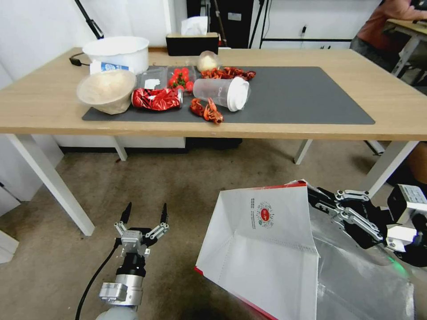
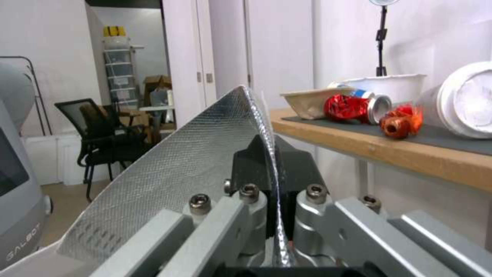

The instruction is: Pick up the food delivery bag from the floor and place it on the table.

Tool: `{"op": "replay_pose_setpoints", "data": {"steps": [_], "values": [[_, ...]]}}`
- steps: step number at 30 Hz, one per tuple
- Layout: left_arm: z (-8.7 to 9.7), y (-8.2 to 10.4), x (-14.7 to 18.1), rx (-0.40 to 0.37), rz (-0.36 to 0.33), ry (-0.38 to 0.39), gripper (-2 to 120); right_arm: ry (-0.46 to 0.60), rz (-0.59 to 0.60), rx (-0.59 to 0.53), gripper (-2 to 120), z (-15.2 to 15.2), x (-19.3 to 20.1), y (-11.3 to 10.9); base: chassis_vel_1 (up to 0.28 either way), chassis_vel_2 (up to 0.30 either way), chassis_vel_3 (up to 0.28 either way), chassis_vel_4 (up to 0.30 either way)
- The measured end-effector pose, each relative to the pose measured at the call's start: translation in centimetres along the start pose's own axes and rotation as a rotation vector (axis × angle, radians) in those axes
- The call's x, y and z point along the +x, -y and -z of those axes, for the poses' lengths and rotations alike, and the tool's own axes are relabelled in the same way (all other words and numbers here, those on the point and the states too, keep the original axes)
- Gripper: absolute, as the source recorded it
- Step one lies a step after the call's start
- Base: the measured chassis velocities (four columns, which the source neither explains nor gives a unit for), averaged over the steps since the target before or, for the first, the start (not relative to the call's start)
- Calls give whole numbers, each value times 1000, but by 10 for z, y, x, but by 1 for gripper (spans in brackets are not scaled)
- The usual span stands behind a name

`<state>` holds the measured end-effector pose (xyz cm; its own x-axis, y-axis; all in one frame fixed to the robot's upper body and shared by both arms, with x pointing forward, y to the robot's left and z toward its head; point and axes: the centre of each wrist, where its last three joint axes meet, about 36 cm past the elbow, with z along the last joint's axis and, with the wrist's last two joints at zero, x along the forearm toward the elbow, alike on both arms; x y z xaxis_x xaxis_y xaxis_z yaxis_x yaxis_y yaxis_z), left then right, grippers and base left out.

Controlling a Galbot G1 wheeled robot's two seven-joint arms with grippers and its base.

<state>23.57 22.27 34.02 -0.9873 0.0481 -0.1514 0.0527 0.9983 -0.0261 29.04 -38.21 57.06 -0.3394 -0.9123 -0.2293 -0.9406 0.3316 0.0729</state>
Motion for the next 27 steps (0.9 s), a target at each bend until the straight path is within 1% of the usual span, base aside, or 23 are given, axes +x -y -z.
{"op": "replay_pose_setpoints", "data": {"steps": [27], "values": [[3,2,2,-3,-4,3,100,10,16,-1,0,4,1,-1,0,0,0,0]]}}
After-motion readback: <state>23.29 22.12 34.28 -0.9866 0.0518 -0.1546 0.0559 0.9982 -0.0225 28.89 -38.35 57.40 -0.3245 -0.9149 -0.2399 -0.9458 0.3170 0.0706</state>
